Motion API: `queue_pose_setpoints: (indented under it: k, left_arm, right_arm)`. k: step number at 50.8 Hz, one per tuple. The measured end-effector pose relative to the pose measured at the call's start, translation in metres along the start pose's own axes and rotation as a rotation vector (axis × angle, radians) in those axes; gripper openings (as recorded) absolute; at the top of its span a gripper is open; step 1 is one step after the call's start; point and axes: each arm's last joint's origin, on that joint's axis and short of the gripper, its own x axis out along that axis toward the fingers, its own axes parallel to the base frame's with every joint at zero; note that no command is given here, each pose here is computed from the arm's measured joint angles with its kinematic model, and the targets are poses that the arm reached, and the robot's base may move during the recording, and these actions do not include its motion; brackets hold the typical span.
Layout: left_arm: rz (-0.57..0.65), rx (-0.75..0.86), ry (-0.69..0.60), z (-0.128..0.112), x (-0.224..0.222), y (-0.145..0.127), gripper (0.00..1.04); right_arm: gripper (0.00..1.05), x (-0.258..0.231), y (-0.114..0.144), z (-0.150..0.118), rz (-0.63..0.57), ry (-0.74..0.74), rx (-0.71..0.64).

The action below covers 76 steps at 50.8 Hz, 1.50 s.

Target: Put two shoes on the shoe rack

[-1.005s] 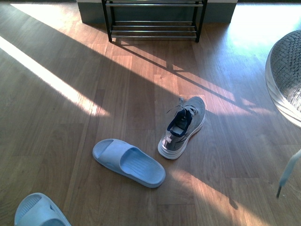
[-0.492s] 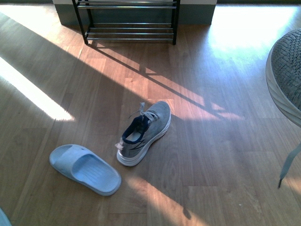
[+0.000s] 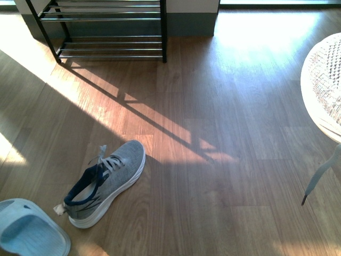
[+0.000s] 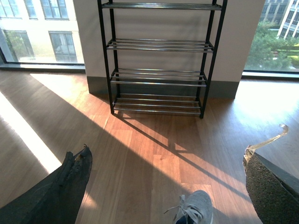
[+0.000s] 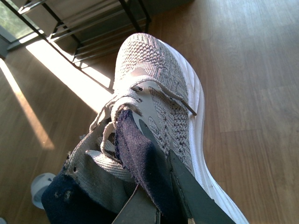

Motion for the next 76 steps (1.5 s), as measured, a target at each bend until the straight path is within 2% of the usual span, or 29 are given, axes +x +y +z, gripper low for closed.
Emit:
queue_pose_setpoints:
  k: [14, 18, 22, 33, 41, 46, 58, 69, 76]
  left_arm:
    - [0.024, -0.008, 0.021, -0.001, 0.000, 0.000, 0.95]
    - [0.264, -0.088, 0.285, 0.001, 0.005, 0.001, 0.95]
    - [0.425, -0.074, 0.418, 0.001, 0.029, 0.008, 0.95]
    - [0.319, 0.052, 0.558, -0.014, 0.108, 0.010, 0.95]
    - [0.241, 0.176, 0.757, -0.056, 0.155, 0.006, 0.95]
    - [0.167, 0.259, 0.907, -0.097, 0.185, -0.003, 0.95]
    - [0.005, 0.363, 1.124, -0.180, 0.215, -0.024, 0.95]
    - [-0.091, 0.474, 1.236, -0.244, 0.232, -0.046, 0.95]
    - [-0.125, 0.496, 1.255, -0.264, 0.247, -0.056, 0.95]
  right_arm:
    - [0.01, 0.000, 0.000, 0.000, 0.000, 0.000, 0.000]
    - [0.01, 0.000, 0.000, 0.000, 0.007, 0.001, 0.000]
    - [0.01, 0.000, 0.000, 0.000, 0.009, 0.001, 0.000]
    - [0.01, 0.000, 0.000, 0.000, 0.007, 0.001, 0.000]
    - [0.01, 0.000, 0.000, 0.000, 0.008, 0.001, -0.001]
    - [0.01, 0.000, 0.000, 0.000, 0.008, 0.001, 0.000]
    - [0.01, 0.000, 0.000, 0.000, 0.007, 0.001, -0.001]
    - [0.01, 0.000, 0.000, 0.000, 0.008, 0.001, -0.001]
    - [0.01, 0.000, 0.000, 0.000, 0.008, 0.001, -0.001]
